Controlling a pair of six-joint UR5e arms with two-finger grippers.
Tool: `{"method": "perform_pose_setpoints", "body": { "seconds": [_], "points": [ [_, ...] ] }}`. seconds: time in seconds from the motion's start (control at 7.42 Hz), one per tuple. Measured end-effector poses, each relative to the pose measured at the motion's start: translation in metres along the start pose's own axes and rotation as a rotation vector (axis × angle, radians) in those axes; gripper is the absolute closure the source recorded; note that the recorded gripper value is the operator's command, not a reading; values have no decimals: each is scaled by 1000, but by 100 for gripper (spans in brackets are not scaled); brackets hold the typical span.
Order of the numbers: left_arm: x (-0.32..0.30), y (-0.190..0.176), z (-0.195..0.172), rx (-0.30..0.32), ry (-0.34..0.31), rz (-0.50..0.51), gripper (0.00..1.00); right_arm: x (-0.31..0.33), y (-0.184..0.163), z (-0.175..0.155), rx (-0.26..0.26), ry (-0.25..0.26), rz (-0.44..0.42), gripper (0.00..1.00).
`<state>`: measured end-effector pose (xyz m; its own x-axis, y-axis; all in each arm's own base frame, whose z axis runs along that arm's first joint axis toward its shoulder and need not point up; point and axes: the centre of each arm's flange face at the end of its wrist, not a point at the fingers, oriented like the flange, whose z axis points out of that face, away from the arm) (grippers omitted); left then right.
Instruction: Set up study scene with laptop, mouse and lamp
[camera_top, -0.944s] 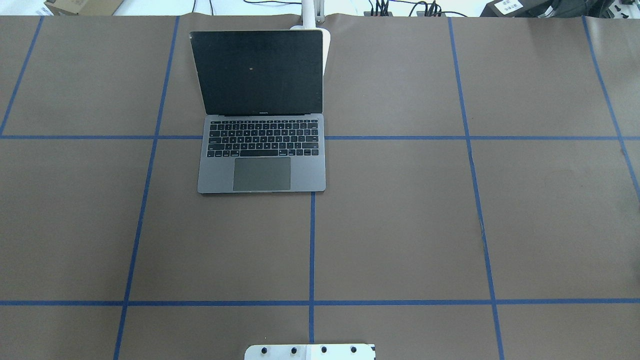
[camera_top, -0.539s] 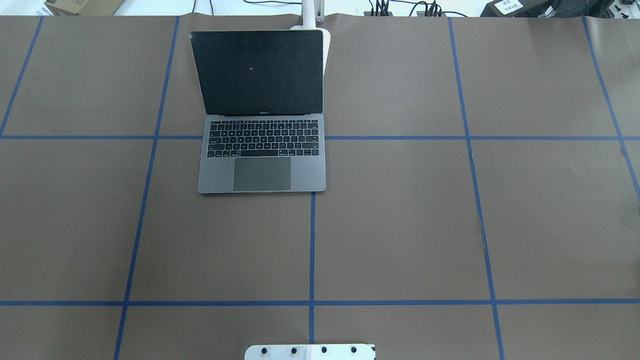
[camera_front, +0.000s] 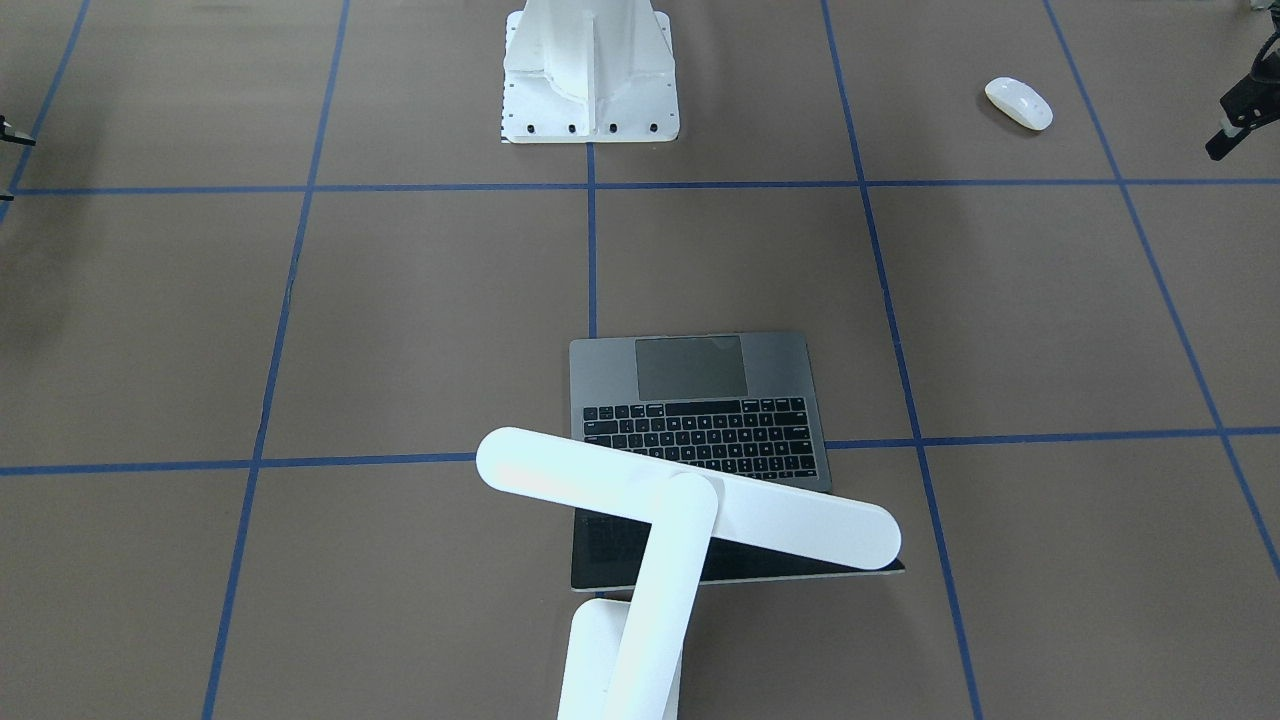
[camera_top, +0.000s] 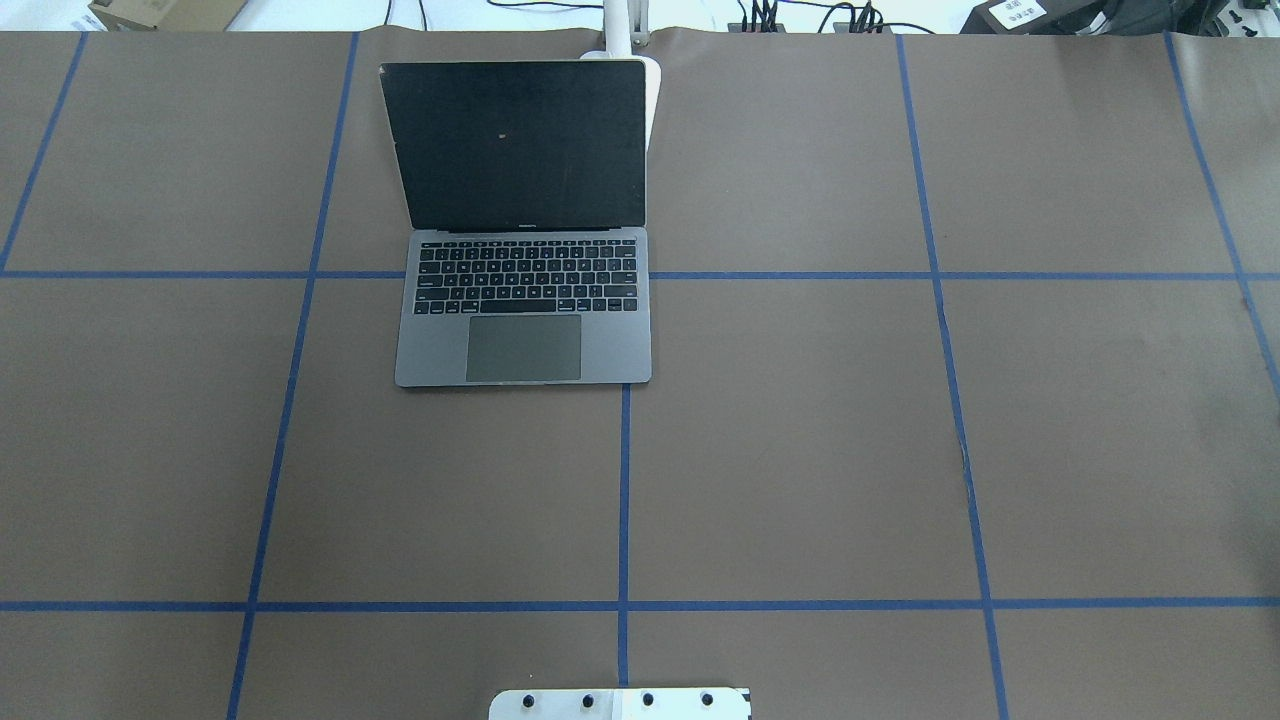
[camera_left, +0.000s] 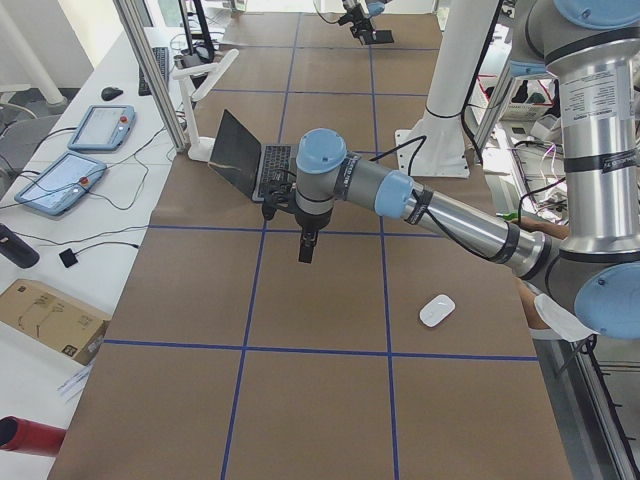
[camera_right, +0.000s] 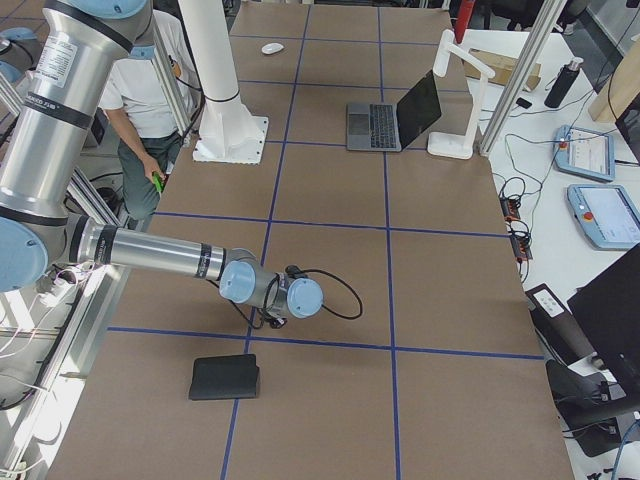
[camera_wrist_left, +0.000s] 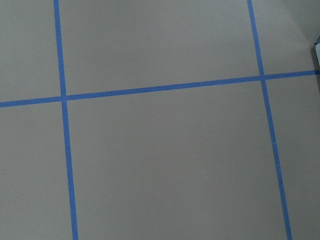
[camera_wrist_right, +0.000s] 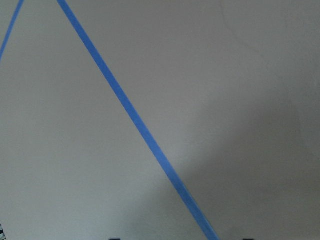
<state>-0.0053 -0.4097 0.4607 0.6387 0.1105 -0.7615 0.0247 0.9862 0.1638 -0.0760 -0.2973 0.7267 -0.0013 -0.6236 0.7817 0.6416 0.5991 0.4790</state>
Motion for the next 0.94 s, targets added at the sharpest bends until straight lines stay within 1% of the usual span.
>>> {"method": "perform_pose_setpoints", "body": {
  "seconds": [0.13,0.27,0.4,0.54,0.67,0.81,0.94],
  "points": [
    [0,0,1,-1,0,-2,0,1,3,-5,-37,-1,-8,14],
    [0,0,1,-1,0,-3,0,7,5,-15,-84,-1,-17,13],
    [0,0,1,-1,1,-3,0,23,4,-35,-142,-11,-21,11],
    [1,0,0,1,1,-1,0,51,0,-58,-189,-42,-25,11],
    [2,0,-1,4,2,1,0,85,-2,-73,-210,-89,-31,11],
    [3,0,-2,5,2,2,0,106,-1,-78,-214,-125,-28,10],
    [4,0,-3,7,3,3,0,118,4,-76,-213,-152,-13,10]
  ]
}}
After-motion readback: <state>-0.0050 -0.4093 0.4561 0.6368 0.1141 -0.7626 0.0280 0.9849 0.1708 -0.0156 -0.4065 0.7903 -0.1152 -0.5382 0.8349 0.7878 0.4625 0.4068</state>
